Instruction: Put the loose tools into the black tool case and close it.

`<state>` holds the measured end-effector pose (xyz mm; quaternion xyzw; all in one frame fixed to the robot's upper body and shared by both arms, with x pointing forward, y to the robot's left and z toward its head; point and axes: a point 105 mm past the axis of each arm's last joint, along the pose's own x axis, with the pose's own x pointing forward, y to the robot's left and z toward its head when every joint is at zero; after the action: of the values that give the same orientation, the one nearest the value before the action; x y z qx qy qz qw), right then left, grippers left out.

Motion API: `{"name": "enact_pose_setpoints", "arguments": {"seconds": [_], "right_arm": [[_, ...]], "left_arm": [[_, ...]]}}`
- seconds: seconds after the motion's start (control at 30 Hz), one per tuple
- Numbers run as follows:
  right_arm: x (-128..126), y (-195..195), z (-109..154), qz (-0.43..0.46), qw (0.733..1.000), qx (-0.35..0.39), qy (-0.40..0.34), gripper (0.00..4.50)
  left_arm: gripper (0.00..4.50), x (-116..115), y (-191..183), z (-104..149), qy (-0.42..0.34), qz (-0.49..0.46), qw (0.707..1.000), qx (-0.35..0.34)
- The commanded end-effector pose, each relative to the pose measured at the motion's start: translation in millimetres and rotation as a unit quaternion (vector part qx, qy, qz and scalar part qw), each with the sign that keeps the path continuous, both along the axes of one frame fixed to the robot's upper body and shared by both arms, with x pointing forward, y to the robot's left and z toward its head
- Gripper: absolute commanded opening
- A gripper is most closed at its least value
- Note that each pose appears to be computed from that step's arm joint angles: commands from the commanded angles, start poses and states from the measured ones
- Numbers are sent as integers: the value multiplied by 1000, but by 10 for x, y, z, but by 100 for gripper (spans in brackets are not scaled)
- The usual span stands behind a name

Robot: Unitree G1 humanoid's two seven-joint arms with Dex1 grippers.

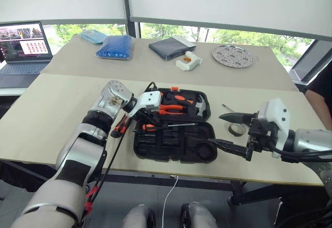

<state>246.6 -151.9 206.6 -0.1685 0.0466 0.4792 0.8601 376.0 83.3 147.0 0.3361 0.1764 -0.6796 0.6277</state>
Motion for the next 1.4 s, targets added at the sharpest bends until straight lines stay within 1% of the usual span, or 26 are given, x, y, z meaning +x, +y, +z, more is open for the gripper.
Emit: {"name": "enact_pose_setpoints", "arguments": {"seconds": [0.03,0.23,0.4,0.53,0.67,0.7,0.77,0.87,0.93,0.97,1.03,1.07,1.1,1.17,1.2,1.23,1.27,1.3,1.33,1.4], "right_arm": [[-29,6,125,0,999,0,-32,450],[-31,5,123,-1,999,0,-32,450],[-25,12,129,-2,999,3,-33,450],[-22,16,124,-3,999,4,-33,450],[-11,3,89,-10,999,3,-31,450],[-11,-1,83,-12,999,3,-30,450],[-18,-26,75,-20,999,4,-28,450],[-1,-215,0,-68,998,-3,-12,450],[41,-432,-88,-122,993,-12,4,450],[55,-524,-119,-142,990,-13,10,450],[93,-674,-162,-175,984,-15,16,450],[140,-783,-192,-198,980,-19,20,450],[187,-879,-221,-218,975,-23,24,450],[308,-1069,-291,-257,965,-36,34,450],[382,-1157,-328,-275,960,-44,38,450],[453,-1241,-364,-292,954,-54,42,450],[538,-1339,-409,-314,946,-69,46,450],[595,-1405,-438,-327,940,-80,49,450],[660,-1451,-462,-334,937,-93,48,450],[817,-1535,-516,-348,928,-119,58,450]], "left_arm": [[2,18,-88,125,-23,-12,1000,-12],[2,29,-142,115,-33,-13,999,-19],[2,29,-179,-21,-59,-28,998,14],[2,24,-185,-185,-83,-45,994,50],[2,56,-220,-221,-91,-37,994,53],[2,63,-218,-211,-92,-36,994,52],[2,67,-207,-112,-75,-23,996,29],[2,56,-185,269,-37,2,997,-63],[53,7,-126,523,-10,8,992,-124],[69,-26,-98,612,-2,6,989,-147],[154,-86,-62,737,3,4,984,-178],[173,-129,-46,816,0,1,980,-198],[216,-170,-36,877,-6,-3,977,-214],[287,-256,-21,920,-18,-14,974,-224],[315,-303,-17,919,-19,-20,974,-225],[365,-347,-18,916,-15,-25,974,-225],[392,-389,-18,913,-8,-29,974,-226],[433,-416,-21,913,-4,-31,974,-226],[445,-435,-24,912,-2,-31,973,-227],[445,-470,-31,910,-4,-30,973,-227]]}}
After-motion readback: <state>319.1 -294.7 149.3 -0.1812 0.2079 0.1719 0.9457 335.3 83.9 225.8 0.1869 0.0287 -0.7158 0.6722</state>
